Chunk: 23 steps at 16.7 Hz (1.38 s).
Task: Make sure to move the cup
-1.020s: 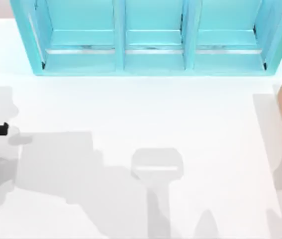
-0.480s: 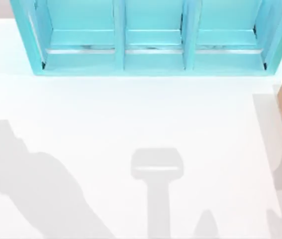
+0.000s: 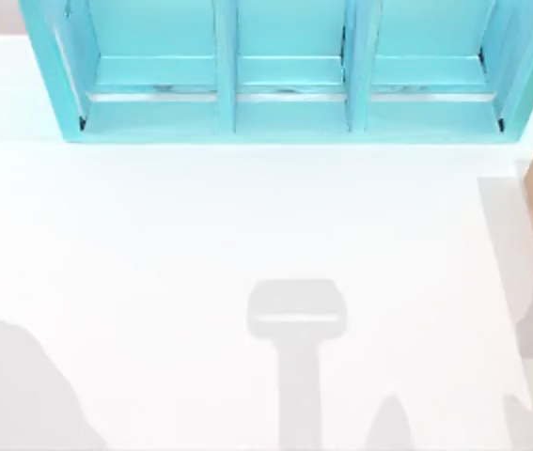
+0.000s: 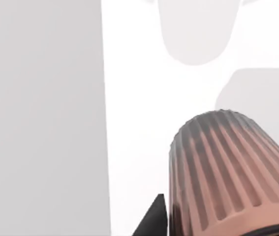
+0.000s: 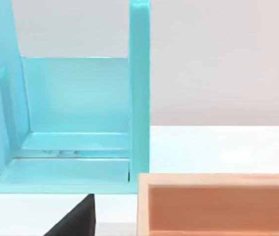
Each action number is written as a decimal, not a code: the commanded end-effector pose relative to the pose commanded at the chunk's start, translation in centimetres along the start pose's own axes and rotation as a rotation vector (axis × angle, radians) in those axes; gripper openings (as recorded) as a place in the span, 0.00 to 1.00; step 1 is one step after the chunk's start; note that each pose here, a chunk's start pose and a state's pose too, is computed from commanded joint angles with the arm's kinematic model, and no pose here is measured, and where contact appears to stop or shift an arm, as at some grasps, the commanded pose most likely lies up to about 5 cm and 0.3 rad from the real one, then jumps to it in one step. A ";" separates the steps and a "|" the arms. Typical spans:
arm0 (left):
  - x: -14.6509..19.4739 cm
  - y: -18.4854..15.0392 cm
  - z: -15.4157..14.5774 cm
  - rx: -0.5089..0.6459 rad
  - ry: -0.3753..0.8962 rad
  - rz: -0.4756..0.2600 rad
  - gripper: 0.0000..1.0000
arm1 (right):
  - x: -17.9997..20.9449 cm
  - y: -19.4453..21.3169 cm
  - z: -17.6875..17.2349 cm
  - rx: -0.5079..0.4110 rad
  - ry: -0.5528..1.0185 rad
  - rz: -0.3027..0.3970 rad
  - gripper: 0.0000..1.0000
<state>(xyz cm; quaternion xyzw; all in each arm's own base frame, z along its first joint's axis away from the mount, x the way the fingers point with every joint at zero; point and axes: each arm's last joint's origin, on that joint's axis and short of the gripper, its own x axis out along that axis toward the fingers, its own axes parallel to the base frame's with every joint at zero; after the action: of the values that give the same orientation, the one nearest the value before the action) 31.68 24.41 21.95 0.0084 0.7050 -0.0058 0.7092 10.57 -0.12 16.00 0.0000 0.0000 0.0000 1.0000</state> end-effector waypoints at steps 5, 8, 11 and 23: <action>2.1 -0.1 0.1 0.003 0.002 0.000 0.00 | 0.0 0.0 0.0 0.000 0.000 0.000 1.00; 4.7 0.1 0.1 0.001 -0.010 0.010 0.00 | 0.0 0.0 0.0 0.000 0.000 0.000 1.00; 6.5 0.0 -0.1 0.000 0.000 0.000 0.00 | 0.0 0.0 0.0 0.000 0.000 0.000 1.00; 6.5 0.0 -0.1 0.000 0.000 0.000 0.68 | 0.0 0.0 0.0 0.000 0.000 0.000 1.00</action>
<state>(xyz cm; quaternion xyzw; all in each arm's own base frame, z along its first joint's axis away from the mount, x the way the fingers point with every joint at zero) 31.67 24.48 15.45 0.0084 0.7050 -0.0058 0.7092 10.57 -0.12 16.00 0.0000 0.0000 0.0000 1.0000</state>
